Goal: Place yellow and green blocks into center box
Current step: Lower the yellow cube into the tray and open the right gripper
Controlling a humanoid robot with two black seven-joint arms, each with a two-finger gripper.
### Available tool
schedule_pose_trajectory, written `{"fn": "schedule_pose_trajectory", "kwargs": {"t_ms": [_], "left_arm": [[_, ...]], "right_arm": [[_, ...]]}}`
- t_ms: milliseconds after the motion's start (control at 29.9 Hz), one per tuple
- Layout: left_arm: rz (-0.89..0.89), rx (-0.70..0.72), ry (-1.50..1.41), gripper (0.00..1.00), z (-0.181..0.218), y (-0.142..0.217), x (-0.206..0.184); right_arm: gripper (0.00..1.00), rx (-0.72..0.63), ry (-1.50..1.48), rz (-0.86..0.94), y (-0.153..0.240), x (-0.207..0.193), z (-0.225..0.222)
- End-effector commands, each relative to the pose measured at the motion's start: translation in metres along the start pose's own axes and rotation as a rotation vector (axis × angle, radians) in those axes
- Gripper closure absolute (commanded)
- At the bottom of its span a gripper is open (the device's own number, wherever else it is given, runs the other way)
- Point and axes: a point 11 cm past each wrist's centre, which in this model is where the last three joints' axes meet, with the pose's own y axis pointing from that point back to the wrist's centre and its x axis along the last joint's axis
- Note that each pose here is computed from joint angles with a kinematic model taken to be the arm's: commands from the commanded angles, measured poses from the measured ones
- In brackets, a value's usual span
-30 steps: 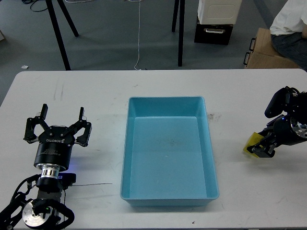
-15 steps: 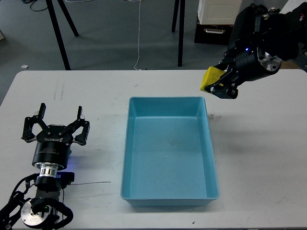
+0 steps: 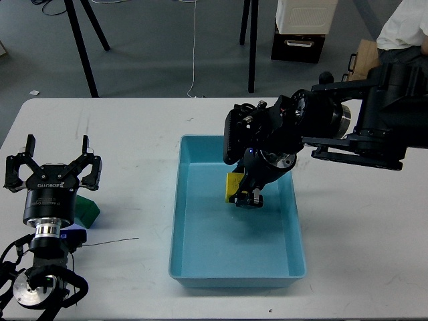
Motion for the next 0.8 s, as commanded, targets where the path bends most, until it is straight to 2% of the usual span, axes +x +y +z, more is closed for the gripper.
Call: {"fn": "schedule_pose_trajectory", "kwargs": {"t_ms": [0, 67, 134, 201, 334, 368, 635, 769], "left_arm": [[0.0, 0.0, 0.0, 0.0, 0.0, 0.0, 0.0], [0.001, -0.001, -0.001, 0.0, 0.0, 0.0, 0.001], [0.001, -0.002, -0.001, 0.0, 0.001, 0.0, 0.0], [0.001, -0.002, -0.001, 0.0, 0.001, 0.0, 0.0], [0.0, -0.001, -0.006, 0.0, 0.001, -0.001, 0.0], [-0.003, 0.0, -0.006, 0.0, 0.002, -0.001, 0.0], [-0.083, 0.041, -0.152, 0.0, 0.033, -0.011, -0.015], [-0.141, 0.13, -0.445, 0.0, 0.06, -0.03, -0.033]], "right_arm": [[0.89, 0.008, 0.011, -0.027, -0.012, 0.001, -0.004], [0.8, 0.021, 0.009, -0.021, -0.017, 0.004, -0.009], [0.57, 0.031, -0.019, -0.009, -0.017, 0.005, -0.009], [0.28, 0.038, -0.041, 0.0, -0.016, 0.005, -0.008], [0.08, 0.027, -0.056, -0.003, -0.012, 0.001, -0.003], [0.05, 0.022, -0.064, 0.0, -0.009, 0.0, 0.0], [0.04, -0.115, -0.12, 0.031, 0.048, -0.014, 0.047], [0.02, -0.172, -0.25, 0.272, 0.107, 0.01, 0.076]]}}
